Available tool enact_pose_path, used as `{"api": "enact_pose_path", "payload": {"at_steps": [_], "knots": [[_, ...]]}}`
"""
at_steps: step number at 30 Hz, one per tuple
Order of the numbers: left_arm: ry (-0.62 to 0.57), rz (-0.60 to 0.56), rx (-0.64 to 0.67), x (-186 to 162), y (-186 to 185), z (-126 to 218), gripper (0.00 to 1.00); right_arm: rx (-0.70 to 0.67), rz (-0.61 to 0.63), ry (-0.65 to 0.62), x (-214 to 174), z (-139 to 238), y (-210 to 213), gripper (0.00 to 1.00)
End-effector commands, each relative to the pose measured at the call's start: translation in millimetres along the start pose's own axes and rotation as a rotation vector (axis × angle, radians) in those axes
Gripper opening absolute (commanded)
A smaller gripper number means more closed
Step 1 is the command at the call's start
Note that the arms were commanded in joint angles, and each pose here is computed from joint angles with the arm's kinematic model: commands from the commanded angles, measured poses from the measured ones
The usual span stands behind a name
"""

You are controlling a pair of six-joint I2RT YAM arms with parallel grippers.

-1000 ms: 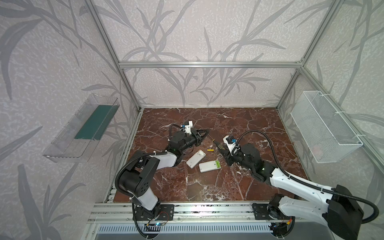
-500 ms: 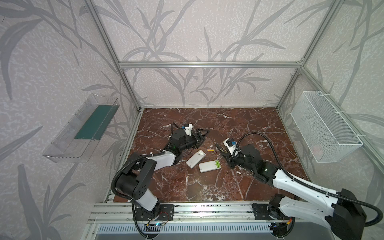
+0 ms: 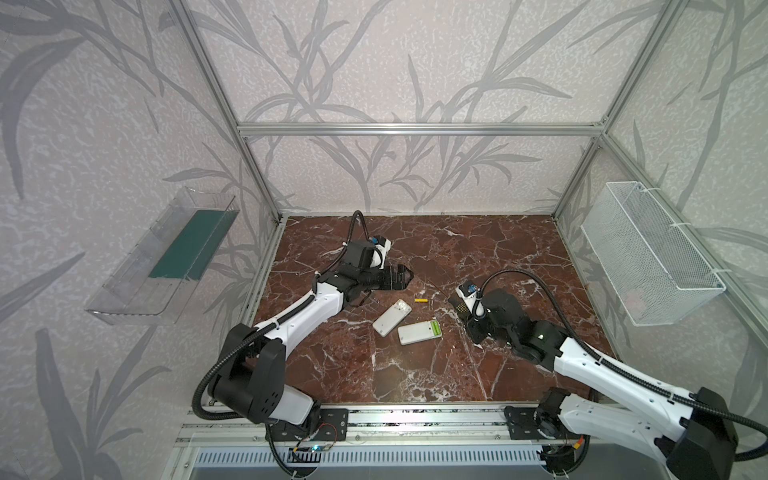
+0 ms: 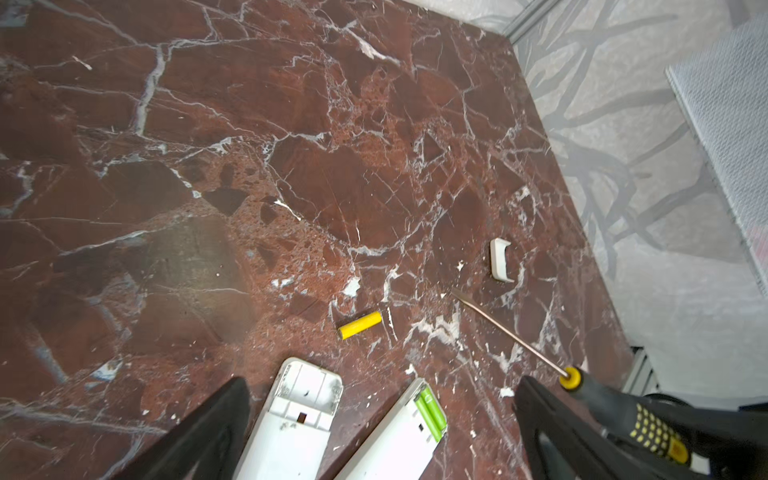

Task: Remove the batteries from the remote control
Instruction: 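Grasp the battery remote with the left gripper while the right brings the screwdriver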

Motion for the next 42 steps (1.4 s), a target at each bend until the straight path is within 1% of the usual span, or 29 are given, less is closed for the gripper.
{"api": "enact_pose_path", "payload": {"at_steps": [1,2,3,6,8,11,12,14,16,20,24,28,31,37,42], "knots": [[0.043,-0.384,0.027,-17,-18,10,0.99,-0.03,-0.03,0.073,-2,6,-2,0.0],[0.037,-0.454,0.029,-20,-23,11,0.99,-0.032,-0.035,0.085,-2,6,-1,0.0],[0.036,-0.494,0.025,-22,-27,11,0.99,-0.037,-0.041,0.094,-3,7,-2,0.0],[0.068,-0.531,0.002,-27,-32,7,0.99,-0.061,-0.058,0.116,-4,10,-4,0.0],[0.151,-0.605,-0.009,-38,-41,-1,0.99,-0.076,-0.069,0.126,-5,12,-6,0.0],[0.294,-0.784,-0.053,-60,-58,-13,0.99,-0.092,-0.079,0.143,-8,14,-8,0.0],[0.313,-0.82,-0.049,-65,-60,-16,0.99,-0.095,-0.082,0.144,-9,14,-8,0.0],[0.347,-0.857,-0.032,-71,-60,-23,0.99,-0.097,-0.088,0.148,-9,15,-9,0.0],[0.36,-0.874,-0.061,-77,-62,-27,0.99,-0.096,-0.093,0.149,-10,15,-9,0.0],[0.398,-0.949,-0.134,-91,-69,-33,0.99,-0.094,-0.092,0.152,-10,19,-9,0.0],[0.437,-0.945,-0.146,-98,-70,-40,0.99,-0.102,-0.094,0.156,-11,23,-10,0.0],[0.462,-0.969,-0.175,-106,-72,-47,0.99,-0.109,-0.098,0.168,-15,25,-12,0.0],[0.495,-0.965,-0.169,-110,-71,-54,0.96,-0.114,-0.098,0.175,-17,26,-13,0.0],[0.613,-0.965,-0.124,-119,-60,-71,0.91,-0.102,-0.095,0.185,-18,27,-12,0.0],[0.649,-0.961,-0.134,-120,-60,-79,0.88,-0.094,-0.094,0.195,-20,29,-12,0.0]]}}
Point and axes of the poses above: each gripper's point midway between its finger pads, its own z axis back along the fingers, its own y axis along the line the jaws close on, x = y × z, the point moved 7 cm from there along z, back along the fingers, and after that the axes turned 13 degrees about -z, right-handed, at the moved point
